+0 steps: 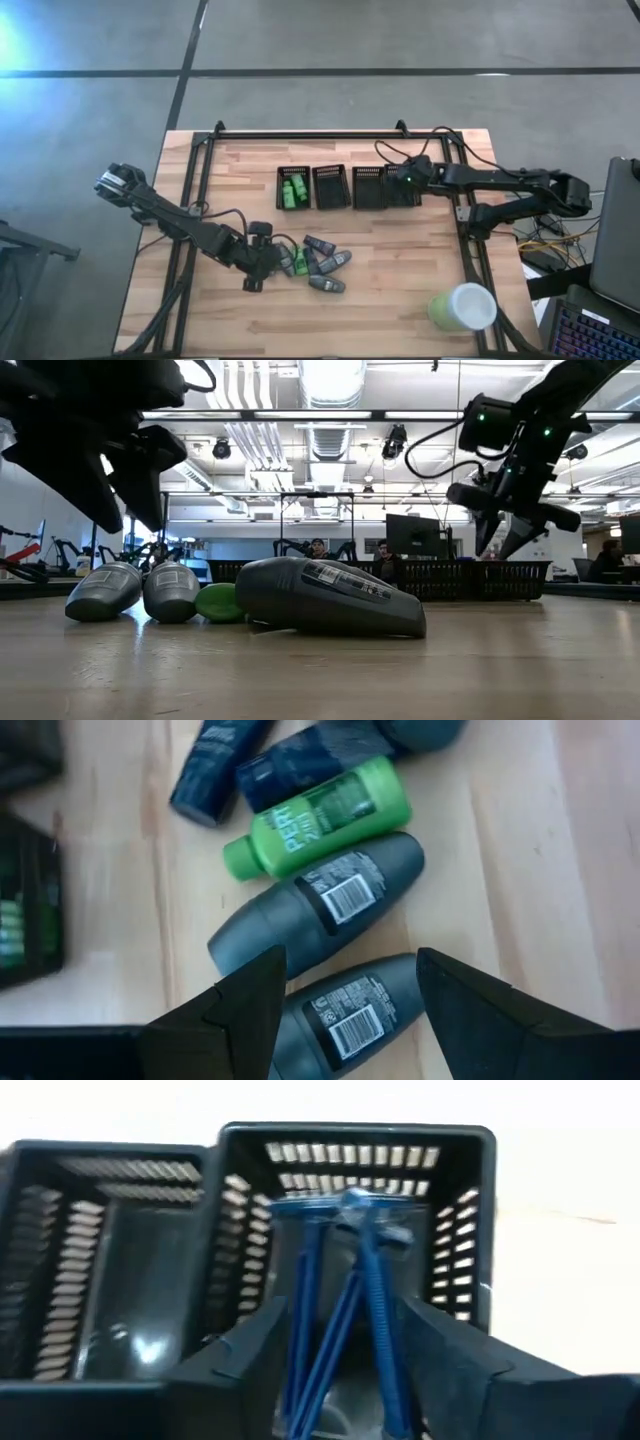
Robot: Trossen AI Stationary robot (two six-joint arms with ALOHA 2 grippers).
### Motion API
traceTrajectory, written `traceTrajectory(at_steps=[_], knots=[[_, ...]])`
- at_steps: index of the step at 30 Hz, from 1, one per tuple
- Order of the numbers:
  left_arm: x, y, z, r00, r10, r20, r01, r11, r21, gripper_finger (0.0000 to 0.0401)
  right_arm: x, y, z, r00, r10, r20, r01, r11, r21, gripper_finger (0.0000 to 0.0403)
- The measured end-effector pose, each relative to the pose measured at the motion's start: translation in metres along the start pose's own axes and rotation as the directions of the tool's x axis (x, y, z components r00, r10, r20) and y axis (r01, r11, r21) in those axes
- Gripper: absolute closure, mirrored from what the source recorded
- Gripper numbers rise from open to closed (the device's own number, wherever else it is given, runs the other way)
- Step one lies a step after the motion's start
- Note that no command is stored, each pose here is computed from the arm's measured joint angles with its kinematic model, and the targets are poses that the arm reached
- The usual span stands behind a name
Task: Pick & Place Travel size toiletries
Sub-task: Put the roll-on into the center left black basket
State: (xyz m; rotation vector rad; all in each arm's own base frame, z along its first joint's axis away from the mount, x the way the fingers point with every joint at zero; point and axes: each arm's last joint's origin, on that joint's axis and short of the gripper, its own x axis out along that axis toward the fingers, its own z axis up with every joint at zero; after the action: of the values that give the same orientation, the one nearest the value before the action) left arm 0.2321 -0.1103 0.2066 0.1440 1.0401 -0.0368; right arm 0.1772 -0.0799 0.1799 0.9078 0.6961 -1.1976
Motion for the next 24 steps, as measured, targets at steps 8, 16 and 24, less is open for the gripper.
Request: traceTrajectory(at_steps=[8,16,24], knots=[[0.003,0.009,0.002,1.0,-0.017,-0.011,0.02,0.97,0.243,0.0172,-0.026,0.011,-0.01,0.99,0.144,0.01,-0.141,0.983,-0.118,0.0137],[0.012,0.036,0.008,0.998,-0.046,-0.039,0.057,0.924,0.379,0.0171,-0.046,0.026,-0.017,0.971,0.239,-0.003,-0.237,0.959,-0.156,0.009],[0.036,0.043,0.007,0.99,-0.086,-0.115,0.137,0.808,0.573,0.0172,-0.051,0.031,-0.021,0.965,0.262,-0.017,-0.262,0.955,-0.136,0.0061]])
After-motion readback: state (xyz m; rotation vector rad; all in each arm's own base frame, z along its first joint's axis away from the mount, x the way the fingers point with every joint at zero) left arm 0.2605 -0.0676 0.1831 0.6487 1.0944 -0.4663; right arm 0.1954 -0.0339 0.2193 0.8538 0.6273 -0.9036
